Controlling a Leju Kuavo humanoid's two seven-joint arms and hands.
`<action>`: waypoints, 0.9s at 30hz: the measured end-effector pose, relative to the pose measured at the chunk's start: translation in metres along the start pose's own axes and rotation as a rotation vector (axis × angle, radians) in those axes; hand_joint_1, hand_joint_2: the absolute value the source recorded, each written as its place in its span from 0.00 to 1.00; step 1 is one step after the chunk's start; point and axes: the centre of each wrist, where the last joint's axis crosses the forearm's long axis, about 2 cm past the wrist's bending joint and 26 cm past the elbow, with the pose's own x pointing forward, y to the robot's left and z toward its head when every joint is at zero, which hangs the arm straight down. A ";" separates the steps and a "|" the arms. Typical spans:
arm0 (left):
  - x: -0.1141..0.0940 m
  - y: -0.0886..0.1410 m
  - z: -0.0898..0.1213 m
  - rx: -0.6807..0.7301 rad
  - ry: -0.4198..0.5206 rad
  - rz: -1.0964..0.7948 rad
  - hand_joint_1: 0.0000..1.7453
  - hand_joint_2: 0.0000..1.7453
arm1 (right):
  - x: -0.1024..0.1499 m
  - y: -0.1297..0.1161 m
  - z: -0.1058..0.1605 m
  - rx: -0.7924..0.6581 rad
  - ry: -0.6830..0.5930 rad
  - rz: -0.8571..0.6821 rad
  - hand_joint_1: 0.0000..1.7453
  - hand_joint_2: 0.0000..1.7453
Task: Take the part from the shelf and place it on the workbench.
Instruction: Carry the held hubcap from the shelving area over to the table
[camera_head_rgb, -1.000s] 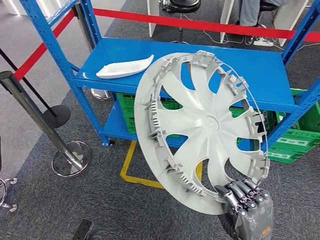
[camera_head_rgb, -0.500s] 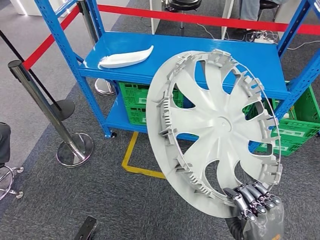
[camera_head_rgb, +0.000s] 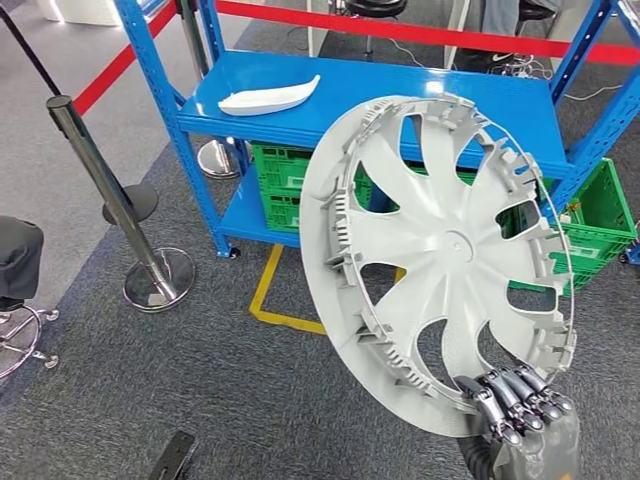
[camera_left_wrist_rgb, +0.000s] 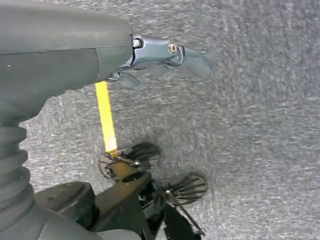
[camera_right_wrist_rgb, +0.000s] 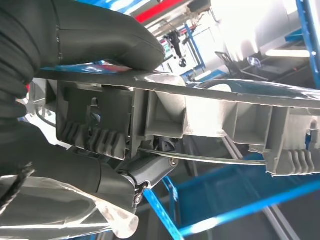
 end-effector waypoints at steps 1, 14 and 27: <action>0.000 0.000 0.000 -0.001 -0.001 -0.001 0.00 1.00 | 0.000 0.000 0.000 0.000 0.001 0.002 1.00 1.00; -0.001 -0.002 0.000 -0.010 0.004 -0.012 0.00 1.00 | 0.000 -0.007 0.000 -0.006 0.016 0.014 1.00 1.00; 0.001 -0.003 0.000 -0.027 -0.012 -0.011 0.00 1.00 | 0.001 -0.009 0.001 -0.004 0.031 0.017 1.00 1.00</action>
